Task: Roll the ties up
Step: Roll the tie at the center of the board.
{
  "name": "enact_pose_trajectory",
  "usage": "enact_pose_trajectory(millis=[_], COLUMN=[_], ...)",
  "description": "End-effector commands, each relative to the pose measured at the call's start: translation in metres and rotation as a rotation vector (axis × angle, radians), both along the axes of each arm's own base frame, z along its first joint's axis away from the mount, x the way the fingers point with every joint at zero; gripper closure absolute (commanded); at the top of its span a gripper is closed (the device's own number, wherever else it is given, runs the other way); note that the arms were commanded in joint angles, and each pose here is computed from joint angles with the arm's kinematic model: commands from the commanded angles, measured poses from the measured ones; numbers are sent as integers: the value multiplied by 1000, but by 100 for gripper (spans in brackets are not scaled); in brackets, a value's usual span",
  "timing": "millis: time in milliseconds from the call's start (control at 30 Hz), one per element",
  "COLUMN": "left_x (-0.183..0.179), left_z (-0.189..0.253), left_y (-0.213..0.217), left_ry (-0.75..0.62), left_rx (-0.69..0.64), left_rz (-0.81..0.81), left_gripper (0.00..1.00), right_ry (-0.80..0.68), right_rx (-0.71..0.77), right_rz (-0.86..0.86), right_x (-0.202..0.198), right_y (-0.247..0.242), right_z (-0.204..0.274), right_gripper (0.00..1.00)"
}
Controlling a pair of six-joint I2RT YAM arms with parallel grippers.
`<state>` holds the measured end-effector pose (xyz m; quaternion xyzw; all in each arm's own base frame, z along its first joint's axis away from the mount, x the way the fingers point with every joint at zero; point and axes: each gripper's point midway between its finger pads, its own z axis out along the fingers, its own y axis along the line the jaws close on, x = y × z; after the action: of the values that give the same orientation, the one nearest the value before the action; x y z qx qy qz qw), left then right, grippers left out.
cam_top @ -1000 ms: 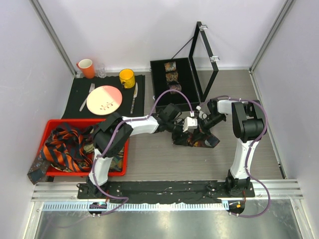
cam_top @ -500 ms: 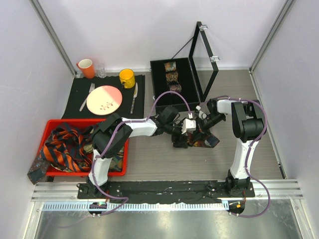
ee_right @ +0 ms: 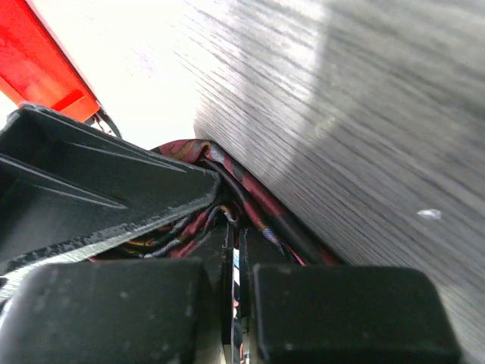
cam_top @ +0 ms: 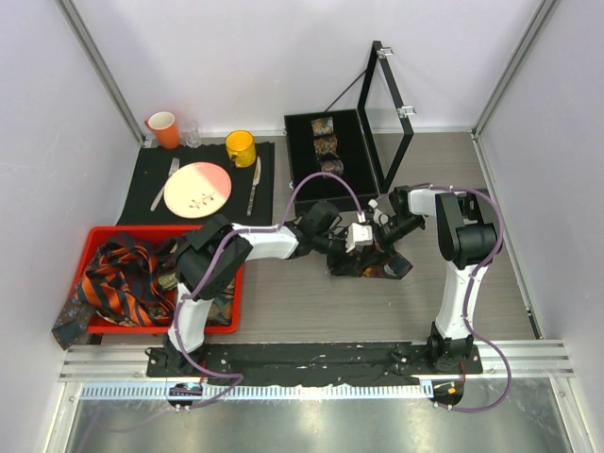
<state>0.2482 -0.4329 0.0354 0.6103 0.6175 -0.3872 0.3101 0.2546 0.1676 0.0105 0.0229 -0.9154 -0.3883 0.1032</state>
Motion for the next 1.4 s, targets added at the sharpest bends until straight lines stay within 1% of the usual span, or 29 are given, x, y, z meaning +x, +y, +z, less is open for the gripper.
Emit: enact_pose_trajectory(millis=[0, 33, 67, 133, 167, 200, 233, 267, 333, 367, 433, 467, 533, 600, 700, 833, 900, 933, 1067, 1133, 1167, 1200, 1233, 1333, 1367], left_x=[2, 0, 4, 2, 4, 4, -1, -3, -6, -11, -11, -14, -14, -15, -13, -11, -11, -11, -13, -14, -15, -16, -16, -16, -13], left_z=[10, 5, 1, -7, -10, -13, -21, -23, -31, -38, -44, -47, -51, -54, -53, -53, -51, -51, -49, -47, -46, -46, -44, -37, -32], left_y=[-22, -20, -18, -10, -4, 0, 12, 18, 30, 39, 49, 54, 59, 63, 61, 58, 57, 56, 55, 54, 53, 53, 53, 52, 50], left_ry=[-25, -23, -46, -37, -52, -59, -34, -43, -37, -17, -16, 0, 2, 10, 5, 7, 9, 11, 22, 22, 23, 28, 24, 34, 34], left_rx=[-48, -23, -1, 52, 83, 106, 162, 188, 253, 294, 350, 380, 411, 434, 436, 436, 431, 428, 419, 413, 408, 408, 403, 377, 358], left_rz=[-11, -5, 7, 18, 28, 28, 26, 13, 21, 18, 25, 22, 27, 19, 16, 18, 20, 19, 13, 8, 3, -2, -7, -18, -15], left_gripper=[44, 48, 54, 60, 66, 67, 68, 70, 72, 73, 75, 75, 76, 77, 77, 76, 75, 75, 72, 71, 69, 68, 66, 52, 45], right_ry=[-42, -41, -43, -47, -57, -56, -51, -64, -70, -75, -84, -89, -85, -102, -98, -98, -114, -113, -143, -153, -162, -160, -144, -132, -130], right_rx=[-137, -134, -130, -119, -111, -88, -76, -60, -16, -6, 26, 34, 55, 122, 181, 236, 240, 238, 168, 127, 110, 69, 52, 1, -14], right_rz=[42, 44, 42, 43, 40, 37, 33, 18, 4, -12, -15, -30, -26, -18, -28, -21, -7, -5, -8, -11, -9, -7, -7, -1, -1], right_x=[3, 3, 4, 4, 6, 6, 5, 9, 10, 14, 14, 16, 12, 8, 5, 3, 4, 3, 12, 16, 18, 18, 15, 10, 8], right_y=[-4, -2, -2, 0, 0, 3, 4, 2, 3, -1, -6, -11, -14, -12, -5, 6, 11, 13, 15, 11, 9, 5, 1, -11, -14], right_z=[-51, -50, -49, -46, -43, -37, -33, -25, -12, -7, 7, 12, 23, 40, 49, 57, 58, 57, 36, 23, 18, 11, 6, -3, -4], right_gripper=[99, 99, 99, 99, 99, 99, 99, 98, 93, 88, 83, 79, 75, 69, 59, 54, 50, 50, 51, 61, 69, 91, 99, 99, 99])
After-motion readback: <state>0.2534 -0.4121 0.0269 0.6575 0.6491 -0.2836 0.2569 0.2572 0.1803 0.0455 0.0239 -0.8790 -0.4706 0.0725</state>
